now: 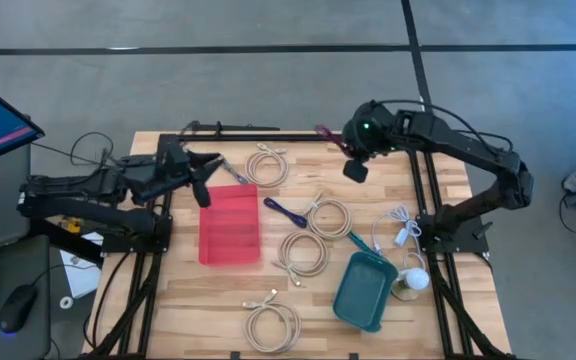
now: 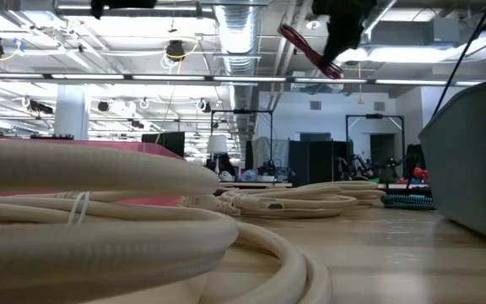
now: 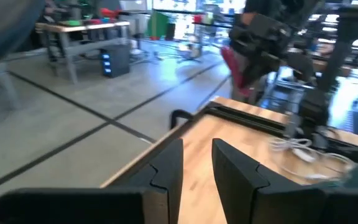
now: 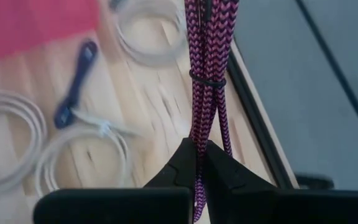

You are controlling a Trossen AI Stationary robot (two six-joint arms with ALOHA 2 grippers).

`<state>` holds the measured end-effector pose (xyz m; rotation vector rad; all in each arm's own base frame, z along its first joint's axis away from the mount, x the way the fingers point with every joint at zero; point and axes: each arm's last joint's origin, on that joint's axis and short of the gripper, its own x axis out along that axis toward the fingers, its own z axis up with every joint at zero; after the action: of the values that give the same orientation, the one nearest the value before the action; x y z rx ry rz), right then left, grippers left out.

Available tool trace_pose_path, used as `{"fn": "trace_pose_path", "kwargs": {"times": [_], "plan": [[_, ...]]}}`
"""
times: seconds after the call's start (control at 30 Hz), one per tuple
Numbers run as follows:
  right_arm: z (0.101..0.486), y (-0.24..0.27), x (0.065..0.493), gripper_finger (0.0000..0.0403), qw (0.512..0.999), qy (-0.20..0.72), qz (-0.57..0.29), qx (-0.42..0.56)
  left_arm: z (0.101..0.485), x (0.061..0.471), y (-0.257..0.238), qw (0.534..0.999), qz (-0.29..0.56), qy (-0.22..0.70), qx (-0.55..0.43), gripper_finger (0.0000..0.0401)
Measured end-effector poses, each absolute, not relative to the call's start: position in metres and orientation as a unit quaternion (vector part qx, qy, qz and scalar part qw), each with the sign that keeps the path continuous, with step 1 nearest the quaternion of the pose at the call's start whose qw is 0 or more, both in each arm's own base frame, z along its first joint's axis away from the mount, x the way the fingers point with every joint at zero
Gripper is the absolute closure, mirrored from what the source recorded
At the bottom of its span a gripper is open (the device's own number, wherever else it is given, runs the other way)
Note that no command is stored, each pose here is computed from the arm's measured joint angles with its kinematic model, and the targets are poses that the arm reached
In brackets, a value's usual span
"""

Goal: Pick & Place USB Port
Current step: Put the red charger cable into the red bin

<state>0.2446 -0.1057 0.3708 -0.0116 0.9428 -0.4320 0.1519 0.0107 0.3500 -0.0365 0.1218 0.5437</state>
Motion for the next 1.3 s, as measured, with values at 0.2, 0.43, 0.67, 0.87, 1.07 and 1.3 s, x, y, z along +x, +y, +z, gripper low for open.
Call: {"fn": "trace_pose_path", "kwargs": {"times": [0.2,0.43,0.67,0.87,1.07,1.3], "plan": [[0.375,-0.079,0.260,0.0403,0.893,0.418,-0.164,-0.032,0.342,0.188,0.008,0.967,0.245,0.066,-0.005,0.0316],[0.379,-0.050,0.271,0.0403,0.909,0.389,-0.136,-0.061,0.344,0.213,0.005,0.979,0.202,0.012,-0.020,0.0316],[0.380,-0.027,0.289,0.0403,0.930,0.346,-0.105,-0.066,0.345,0.218,0.004,0.982,0.187,-0.001,-0.032,0.0312],[0.369,-0.015,0.310,0.0403,0.935,0.337,-0.096,-0.047,0.347,0.215,0.004,0.983,0.176,-0.009,-0.046,0.0274],[0.350,-0.004,0.342,0.0403,0.943,0.319,-0.077,-0.058,0.346,0.218,0.001,0.990,0.128,-0.007,-0.065,0.0240],[0.344,0.003,0.356,0.0403,0.951,0.297,-0.071,-0.051,0.346,0.218,-0.001,0.993,0.095,-0.005,-0.073,0.0224]]}}
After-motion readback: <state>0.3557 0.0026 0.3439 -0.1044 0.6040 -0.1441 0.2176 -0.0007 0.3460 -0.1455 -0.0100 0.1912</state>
